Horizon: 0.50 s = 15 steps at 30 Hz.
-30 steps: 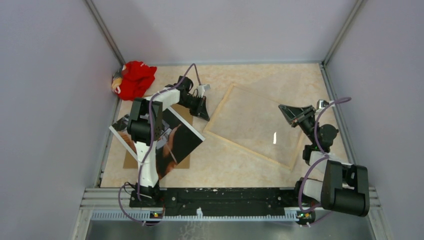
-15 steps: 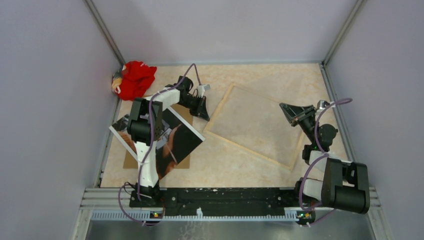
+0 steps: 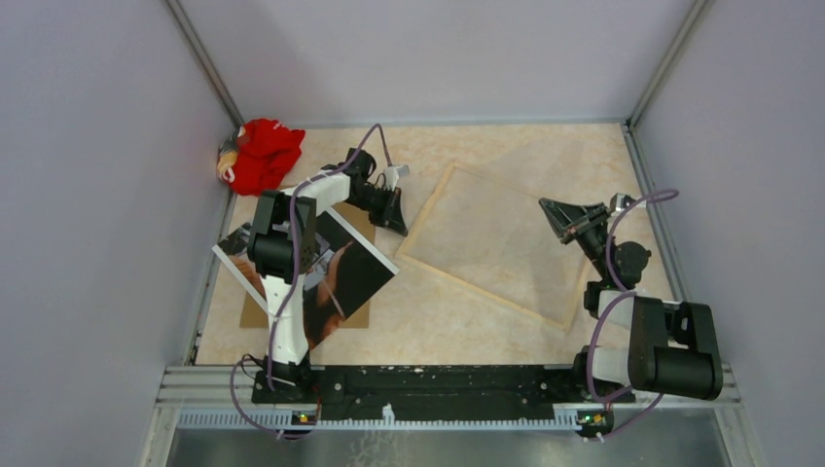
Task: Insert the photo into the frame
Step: Pick up the photo frame item from the photo frame.
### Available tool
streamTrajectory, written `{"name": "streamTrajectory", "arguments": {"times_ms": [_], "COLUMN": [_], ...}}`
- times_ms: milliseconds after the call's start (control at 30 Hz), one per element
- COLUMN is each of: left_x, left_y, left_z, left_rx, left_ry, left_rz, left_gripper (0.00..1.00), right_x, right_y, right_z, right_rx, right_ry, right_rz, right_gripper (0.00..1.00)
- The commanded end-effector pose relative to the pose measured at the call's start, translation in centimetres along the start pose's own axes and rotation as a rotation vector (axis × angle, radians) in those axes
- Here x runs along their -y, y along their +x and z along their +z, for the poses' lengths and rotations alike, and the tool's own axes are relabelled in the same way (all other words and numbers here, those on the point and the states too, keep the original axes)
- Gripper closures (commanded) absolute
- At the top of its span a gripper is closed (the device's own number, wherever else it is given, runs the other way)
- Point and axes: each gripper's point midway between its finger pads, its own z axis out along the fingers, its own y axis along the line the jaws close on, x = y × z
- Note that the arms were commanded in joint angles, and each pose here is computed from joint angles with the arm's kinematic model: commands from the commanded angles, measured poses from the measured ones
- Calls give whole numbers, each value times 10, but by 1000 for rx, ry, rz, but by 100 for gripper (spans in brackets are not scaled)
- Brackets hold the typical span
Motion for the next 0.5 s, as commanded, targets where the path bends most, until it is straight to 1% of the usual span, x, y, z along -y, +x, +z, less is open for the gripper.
{"name": "streamTrajectory", "arguments": {"times_ms": [0,167,467], "left_x": [12,13,13], "left_y": [-3,-2,-2], "left_z": [-5,-5,-6], "left_rx": [9,9,11], "left_ry": [18,18,17], "left_rz": [31,33,32], "left_gripper": [100,100,100], "right_x": [-28,-32,-26], "right_y": [-1,-2,-1], "right_z": [3,4,0], "right_rx": [7,11,21], "right_ry": [-104,-120,-119], "right_rz": [-47,-37,-13], "right_gripper": [100,100,100]}}
